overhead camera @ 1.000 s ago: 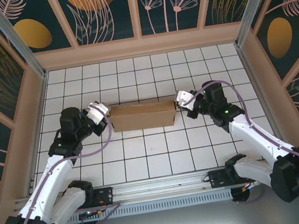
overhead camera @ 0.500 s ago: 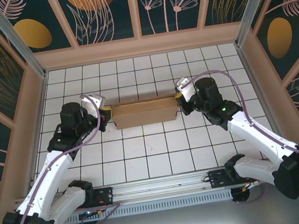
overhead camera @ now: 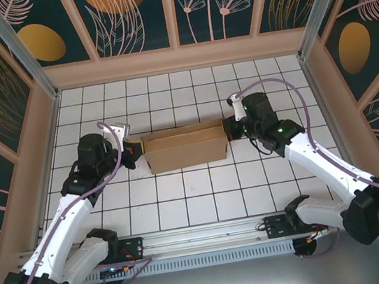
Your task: Fold the paper box
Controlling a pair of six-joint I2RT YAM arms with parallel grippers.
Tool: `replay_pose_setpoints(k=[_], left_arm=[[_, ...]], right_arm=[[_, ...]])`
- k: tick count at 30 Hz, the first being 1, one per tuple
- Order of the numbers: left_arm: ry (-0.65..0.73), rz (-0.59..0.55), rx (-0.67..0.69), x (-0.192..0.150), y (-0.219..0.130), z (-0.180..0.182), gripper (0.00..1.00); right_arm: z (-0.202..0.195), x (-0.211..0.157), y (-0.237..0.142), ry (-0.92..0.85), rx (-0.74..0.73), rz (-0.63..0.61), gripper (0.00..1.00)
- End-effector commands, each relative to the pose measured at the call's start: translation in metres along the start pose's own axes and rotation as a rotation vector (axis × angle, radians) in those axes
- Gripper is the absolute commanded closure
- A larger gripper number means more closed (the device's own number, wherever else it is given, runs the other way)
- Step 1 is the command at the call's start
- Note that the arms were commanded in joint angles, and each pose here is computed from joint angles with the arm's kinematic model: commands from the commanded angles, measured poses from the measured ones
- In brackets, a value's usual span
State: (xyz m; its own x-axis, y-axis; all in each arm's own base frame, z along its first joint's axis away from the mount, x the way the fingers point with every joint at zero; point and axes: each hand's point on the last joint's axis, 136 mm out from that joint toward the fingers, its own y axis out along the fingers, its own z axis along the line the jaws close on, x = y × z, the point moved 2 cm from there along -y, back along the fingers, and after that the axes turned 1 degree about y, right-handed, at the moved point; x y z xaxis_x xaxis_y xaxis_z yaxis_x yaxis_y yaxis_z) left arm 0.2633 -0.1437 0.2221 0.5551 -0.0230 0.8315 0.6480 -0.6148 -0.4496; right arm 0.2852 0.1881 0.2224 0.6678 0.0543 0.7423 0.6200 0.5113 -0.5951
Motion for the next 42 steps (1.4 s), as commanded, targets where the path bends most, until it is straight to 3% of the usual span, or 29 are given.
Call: replay_pose_setpoints(k=[1,12,26,42], left_arm=[[-0.023,-0.027,-0.042,0.005,-0.001,-0.01,1.0],[-0.016,0.003,-0.025,-0.006,0.0,-0.006,1.0],[-0.01,-0.003,0.005,0.006,-0.003,-0.005,1.0],[-0.094,-0.018,0.009,0.021,-0.006,-0.007,1.0]], right_arm=[[0.017,0.001,-0.004,0.107,0.079,0.028,1.0],[0.019,0.003,-0.002,0.262,0.115,0.121,1.0],[-0.002,-0.02,-0.007,0.073,0.002,0.136,1.0],[-0.005,-0.044,-0.002,0.033,-0.006,0.138,1.0]])
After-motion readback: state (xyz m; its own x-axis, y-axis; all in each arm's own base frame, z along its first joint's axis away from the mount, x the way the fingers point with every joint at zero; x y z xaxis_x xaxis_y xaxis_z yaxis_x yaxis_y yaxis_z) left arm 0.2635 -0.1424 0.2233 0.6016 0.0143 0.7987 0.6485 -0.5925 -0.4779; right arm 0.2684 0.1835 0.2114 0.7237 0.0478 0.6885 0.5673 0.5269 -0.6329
